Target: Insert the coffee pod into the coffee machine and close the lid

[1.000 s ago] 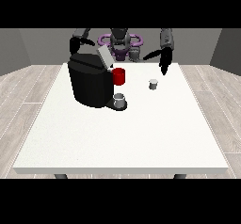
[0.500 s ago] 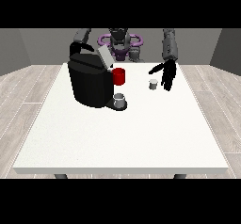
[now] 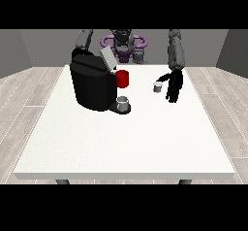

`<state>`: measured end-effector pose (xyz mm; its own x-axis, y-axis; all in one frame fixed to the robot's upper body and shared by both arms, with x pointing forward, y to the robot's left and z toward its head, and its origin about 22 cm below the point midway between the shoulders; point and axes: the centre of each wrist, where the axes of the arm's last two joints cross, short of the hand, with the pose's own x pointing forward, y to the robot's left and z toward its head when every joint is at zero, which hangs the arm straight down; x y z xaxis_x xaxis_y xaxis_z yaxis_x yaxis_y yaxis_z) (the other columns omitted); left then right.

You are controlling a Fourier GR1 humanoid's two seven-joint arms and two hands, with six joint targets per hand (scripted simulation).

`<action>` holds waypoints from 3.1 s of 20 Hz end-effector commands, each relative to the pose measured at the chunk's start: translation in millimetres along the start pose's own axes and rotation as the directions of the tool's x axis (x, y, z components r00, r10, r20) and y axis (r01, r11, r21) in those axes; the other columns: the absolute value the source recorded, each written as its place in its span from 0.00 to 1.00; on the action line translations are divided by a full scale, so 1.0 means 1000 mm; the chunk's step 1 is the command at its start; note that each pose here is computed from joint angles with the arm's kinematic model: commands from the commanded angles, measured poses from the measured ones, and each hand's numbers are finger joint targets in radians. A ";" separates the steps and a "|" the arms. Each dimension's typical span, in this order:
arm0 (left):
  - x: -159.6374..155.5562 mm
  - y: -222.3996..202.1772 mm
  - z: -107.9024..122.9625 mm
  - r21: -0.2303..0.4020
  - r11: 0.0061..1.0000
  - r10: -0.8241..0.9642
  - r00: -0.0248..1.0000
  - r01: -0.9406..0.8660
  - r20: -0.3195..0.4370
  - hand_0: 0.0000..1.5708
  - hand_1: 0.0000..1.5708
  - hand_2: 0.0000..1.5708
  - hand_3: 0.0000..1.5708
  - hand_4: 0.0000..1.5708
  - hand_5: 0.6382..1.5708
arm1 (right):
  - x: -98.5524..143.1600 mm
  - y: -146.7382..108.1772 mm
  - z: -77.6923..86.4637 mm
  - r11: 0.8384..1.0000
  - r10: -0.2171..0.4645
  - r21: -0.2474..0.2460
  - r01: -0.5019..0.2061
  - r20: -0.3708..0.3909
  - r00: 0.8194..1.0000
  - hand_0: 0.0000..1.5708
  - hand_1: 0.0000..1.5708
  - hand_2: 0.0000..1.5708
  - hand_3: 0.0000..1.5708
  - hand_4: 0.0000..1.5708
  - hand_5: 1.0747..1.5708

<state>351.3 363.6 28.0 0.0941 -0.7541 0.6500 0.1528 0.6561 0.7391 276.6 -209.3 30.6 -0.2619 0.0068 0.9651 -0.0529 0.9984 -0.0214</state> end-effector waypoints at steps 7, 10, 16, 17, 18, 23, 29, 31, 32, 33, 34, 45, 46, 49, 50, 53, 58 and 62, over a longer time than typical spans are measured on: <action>0.013 -0.005 -0.019 -0.095 0.995 -0.028 0.999 0.023 -0.043 0.00 0.00 0.30 0.00 0.00 1.00 | -0.025 -0.013 -0.002 1.000 0.017 -0.023 -0.018 -0.040 0.999 0.00 0.00 0.00 0.00 0.20 1.00; 0.014 0.001 -0.024 -0.063 0.998 -0.026 1.000 0.025 -0.008 0.00 0.00 0.12 0.00 0.00 1.00 | -0.001 -0.008 -0.025 1.000 0.012 -0.005 -0.012 0.031 0.999 0.00 0.00 0.00 0.00 0.21 1.00; 0.032 -0.016 -0.030 -0.076 0.991 -0.111 0.993 0.115 0.047 0.72 0.72 0.75 0.64 0.00 1.00 | -0.019 0.006 -0.025 0.997 0.005 -0.075 -0.008 -0.045 0.999 0.00 0.00 0.00 0.00 0.26 1.00; 0.016 -0.039 -0.018 -0.088 0.989 -0.117 0.992 0.121 0.057 0.68 0.68 0.73 0.69 0.00 1.00 | -0.032 -0.024 -0.011 0.997 -0.006 -0.079 0.000 -0.075 0.997 0.00 0.00 0.00 0.00 0.26 1.00; 0.019 -0.019 -0.025 -0.051 0.991 -0.125 0.991 0.127 0.040 0.71 0.71 0.75 0.71 0.00 1.00 | -0.024 -0.014 -0.016 0.998 0.020 -0.055 -0.022 -0.029 0.999 0.00 0.00 0.00 0.00 0.25 1.00; 0.038 -0.053 -0.029 -0.077 0.978 -0.186 0.979 0.192 0.079 0.77 0.77 0.78 0.69 0.00 1.00 | -0.022 -0.013 -0.029 0.998 -0.001 -0.060 -0.002 -0.052 0.999 0.00 0.00 0.00 0.00 0.26 1.00; 0.028 -0.051 -0.024 -0.094 0.973 -0.200 0.972 0.212 0.124 0.82 0.82 0.82 0.71 0.05 1.00 | -0.045 -0.032 -0.013 0.996 0.012 -0.088 -0.020 -0.084 0.996 0.00 0.00 0.00 0.00 0.21 1.00; 0.014 -0.068 -0.018 -0.132 0.973 -0.178 0.981 0.187 0.078 0.85 0.85 0.85 0.75 0.05 1.00 | -0.039 -0.029 -0.014 0.995 0.008 -0.097 -0.020 -0.123 0.992 0.00 0.00 0.00 0.00 0.21 1.00; 0.038 -0.073 -0.026 -0.094 0.976 -0.187 0.976 0.197 0.111 0.80 0.80 0.84 0.77 0.04 1.00 | -0.058 -0.024 -0.005 0.995 -0.008 -0.097 0.001 -0.079 0.997 0.00 0.00 0.00 0.00 0.20 1.00; 0.020 -0.056 -0.024 -0.081 0.975 -0.197 0.976 0.205 0.092 0.77 0.77 0.83 0.77 0.09 1.00 | -0.043 -0.031 -0.012 0.996 0.008 -0.083 -0.015 -0.089 0.996 0.00 0.00 0.00 0.00 0.19 1.00; 0.042 -0.083 -0.027 -0.106 0.971 -0.204 0.975 0.213 0.090 0.76 0.76 0.81 0.75 0.15 1.00 | -0.058 -0.034 -0.004 0.995 -0.015 -0.098 0.002 -0.132 0.991 0.00 0.00 0.00 0.00 0.20 1.00; 0.030 -0.074 -0.025 -0.119 0.980 -0.133 0.972 0.157 0.194 0.87 0.87 0.88 0.84 0.42 1.00 | -0.084 -0.041 0.024 0.986 -0.038 -0.166 0.006 -0.191 0.981 0.00 0.00 0.00 0.00 0.25 1.00; 0.048 -0.061 -0.039 -0.077 0.989 -0.108 0.979 0.123 0.173 0.89 0.89 0.89 0.83 0.40 1.00 | -0.060 -0.025 -0.004 0.994 -0.027 -0.109 0.006 -0.194 0.981 0.00 0.00 0.00 0.00 0.25 1.00; 0.063 -0.077 -0.039 -0.106 0.989 -0.077 0.972 0.102 0.222 0.93 0.93 0.91 0.86 0.36 1.00 | -0.080 -0.059 0.008 0.985 -0.032 -0.170 -0.003 -0.206 0.978 0.00 0.00 0.00 0.00 0.20 1.00; 0.058 -0.064 -0.041 -0.124 0.987 -0.082 0.982 0.105 0.173 0.96 0.96 0.93 0.85 0.38 1.00 | -0.079 -0.030 0.015 0.990 -0.054 -0.143 0.020 -0.235 0.971 0.00 0.00 0.00 0.00 0.18 1.00; 0.085 -0.057 -0.048 -0.148 0.983 -0.078 0.970 0.114 0.228 0.89 0.89 0.88 0.82 0.38 1.00 | -0.090 -0.058 0.024 0.989 -0.042 -0.146 0.006 -0.241 0.970 0.00 0.00 0.00 0.00 0.18 1.00; 0.104 -0.044 -0.055 -0.105 0.992 -0.046 0.967 0.075 0.252 0.80 0.80 0.83 0.80 0.37 1.00 | -0.073 -0.059 0.001 0.993 -0.018 -0.120 -0.013 -0.260 0.965 0.00 0.00 0.00 0.00 0.19 1.00; 0.105 -0.057 -0.050 -0.181 0.983 0.009 0.976 0.032 0.218 0.76 0.76 0.80 0.83 0.36 1.00 | -0.098 -0.049 0.033 0.990 0.006 -0.133 -0.048 -0.298 0.954 0.00 0.00 0.00 0.00 0.14 1.00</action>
<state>403.7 244.0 45.7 -0.1442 -0.7461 0.6500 0.3023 0.5923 0.7469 283.7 -263.2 -62.3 0.0103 0.0116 0.9999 0.0878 0.9961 -0.0125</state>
